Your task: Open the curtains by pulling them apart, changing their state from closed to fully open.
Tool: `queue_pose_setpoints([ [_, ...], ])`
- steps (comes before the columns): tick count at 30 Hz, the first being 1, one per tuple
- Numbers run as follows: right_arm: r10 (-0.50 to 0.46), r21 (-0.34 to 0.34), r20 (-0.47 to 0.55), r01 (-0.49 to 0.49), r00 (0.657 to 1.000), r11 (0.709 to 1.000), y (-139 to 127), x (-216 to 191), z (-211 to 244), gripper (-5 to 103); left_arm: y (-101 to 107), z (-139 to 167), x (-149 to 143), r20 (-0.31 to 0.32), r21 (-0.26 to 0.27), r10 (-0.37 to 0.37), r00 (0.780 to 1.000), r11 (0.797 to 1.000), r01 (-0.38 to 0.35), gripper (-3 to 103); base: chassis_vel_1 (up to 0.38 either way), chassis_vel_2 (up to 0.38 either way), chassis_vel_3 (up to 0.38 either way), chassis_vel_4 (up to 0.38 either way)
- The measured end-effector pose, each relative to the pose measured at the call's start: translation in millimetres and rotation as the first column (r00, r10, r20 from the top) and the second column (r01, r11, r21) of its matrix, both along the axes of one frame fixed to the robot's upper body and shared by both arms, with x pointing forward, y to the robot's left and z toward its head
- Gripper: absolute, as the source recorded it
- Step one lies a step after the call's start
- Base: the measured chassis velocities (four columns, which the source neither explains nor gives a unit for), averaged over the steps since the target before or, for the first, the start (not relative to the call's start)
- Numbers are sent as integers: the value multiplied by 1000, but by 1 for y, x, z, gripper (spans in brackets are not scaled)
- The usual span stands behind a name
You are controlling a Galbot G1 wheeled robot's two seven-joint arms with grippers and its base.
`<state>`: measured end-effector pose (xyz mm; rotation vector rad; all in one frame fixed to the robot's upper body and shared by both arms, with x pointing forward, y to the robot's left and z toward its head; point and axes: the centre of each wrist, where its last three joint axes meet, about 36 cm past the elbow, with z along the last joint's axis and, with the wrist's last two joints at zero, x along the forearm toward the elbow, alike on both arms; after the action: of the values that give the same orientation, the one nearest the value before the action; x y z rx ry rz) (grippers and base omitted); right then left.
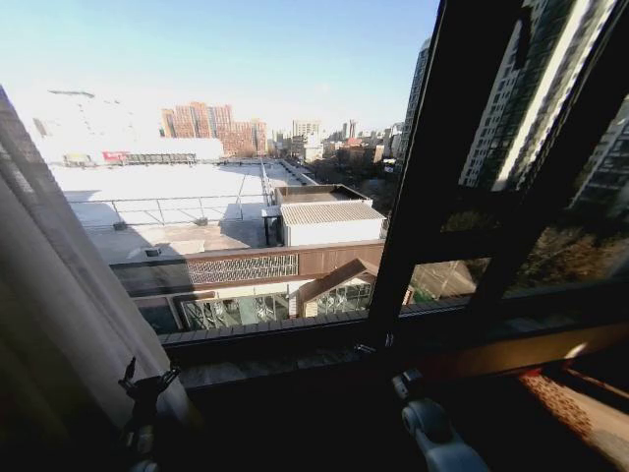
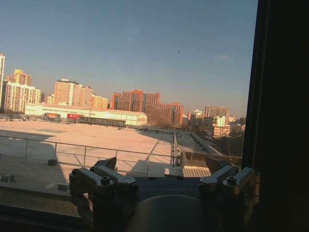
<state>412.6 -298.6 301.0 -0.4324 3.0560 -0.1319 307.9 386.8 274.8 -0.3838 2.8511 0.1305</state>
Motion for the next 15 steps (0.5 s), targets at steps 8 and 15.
queue_pose_setpoints([
  [8,0,0,0,0,1000,1000,0,0,0,100,3,0,0,-1,3,13,1000,1000,-13,100,0,0,0,0],
  [15,0,0,0,0,1000,1000,0,0,0,100,4,0,0,-2,3,14,1000,1000,-14,100,0,0,0,0],
])
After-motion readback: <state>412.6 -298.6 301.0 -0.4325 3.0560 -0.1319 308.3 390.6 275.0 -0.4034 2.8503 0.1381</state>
